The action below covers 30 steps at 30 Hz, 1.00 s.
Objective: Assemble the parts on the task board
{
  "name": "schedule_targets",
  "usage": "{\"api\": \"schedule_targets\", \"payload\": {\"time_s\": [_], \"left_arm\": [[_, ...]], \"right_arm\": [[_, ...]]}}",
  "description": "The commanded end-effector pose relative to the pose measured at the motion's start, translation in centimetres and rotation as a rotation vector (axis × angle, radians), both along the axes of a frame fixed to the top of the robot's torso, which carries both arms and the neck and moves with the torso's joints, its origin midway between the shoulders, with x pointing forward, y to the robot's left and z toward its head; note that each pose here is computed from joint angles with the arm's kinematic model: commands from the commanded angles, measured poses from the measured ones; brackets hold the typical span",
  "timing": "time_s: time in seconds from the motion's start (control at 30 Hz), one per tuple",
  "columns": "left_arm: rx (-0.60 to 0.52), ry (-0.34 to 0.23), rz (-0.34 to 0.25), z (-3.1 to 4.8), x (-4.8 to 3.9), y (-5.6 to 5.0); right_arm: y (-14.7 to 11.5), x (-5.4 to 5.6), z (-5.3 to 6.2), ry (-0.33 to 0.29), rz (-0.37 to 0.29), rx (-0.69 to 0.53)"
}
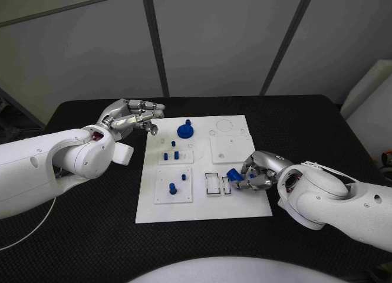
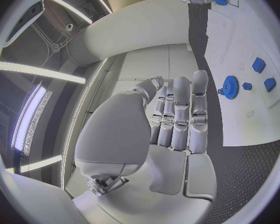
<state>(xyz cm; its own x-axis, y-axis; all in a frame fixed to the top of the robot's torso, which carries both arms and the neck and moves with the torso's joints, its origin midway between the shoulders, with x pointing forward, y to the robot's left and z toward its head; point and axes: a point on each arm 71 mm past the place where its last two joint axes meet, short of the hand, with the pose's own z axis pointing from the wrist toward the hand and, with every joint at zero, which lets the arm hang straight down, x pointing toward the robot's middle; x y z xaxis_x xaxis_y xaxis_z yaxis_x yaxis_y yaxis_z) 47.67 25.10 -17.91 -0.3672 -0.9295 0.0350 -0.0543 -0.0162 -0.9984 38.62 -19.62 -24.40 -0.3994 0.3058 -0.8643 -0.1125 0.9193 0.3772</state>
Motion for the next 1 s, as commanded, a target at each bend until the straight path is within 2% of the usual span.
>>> {"api": "schedule_targets", "payload": {"time_s": [0.03,0.3,0.5,0.63,1.0], "left_arm": [[-0.013,-0.002,-0.013,0.12,-0.07,-0.1],[-0.013,-0.002,-0.014,0.12,-0.06,-0.1],[-0.015,-0.002,-0.017,0.13,-0.09,-0.3],[-0.015,-0.001,-0.018,0.14,-0.13,-0.3],[-0.017,-0.001,-0.023,0.17,-0.20,-0.4]], "right_arm": [[-0.2,-0.3,0.0,-0.015,-0.022,0.014],[0.0,-1.1,1.3,-0.084,-0.059,0.112],[0.2,-1.6,1.9,-0.099,-0.067,0.158],[0.7,-1.7,1.9,-0.085,-0.057,0.168],[3.6,-1.5,1.0,0.003,0.012,0.173]]}}
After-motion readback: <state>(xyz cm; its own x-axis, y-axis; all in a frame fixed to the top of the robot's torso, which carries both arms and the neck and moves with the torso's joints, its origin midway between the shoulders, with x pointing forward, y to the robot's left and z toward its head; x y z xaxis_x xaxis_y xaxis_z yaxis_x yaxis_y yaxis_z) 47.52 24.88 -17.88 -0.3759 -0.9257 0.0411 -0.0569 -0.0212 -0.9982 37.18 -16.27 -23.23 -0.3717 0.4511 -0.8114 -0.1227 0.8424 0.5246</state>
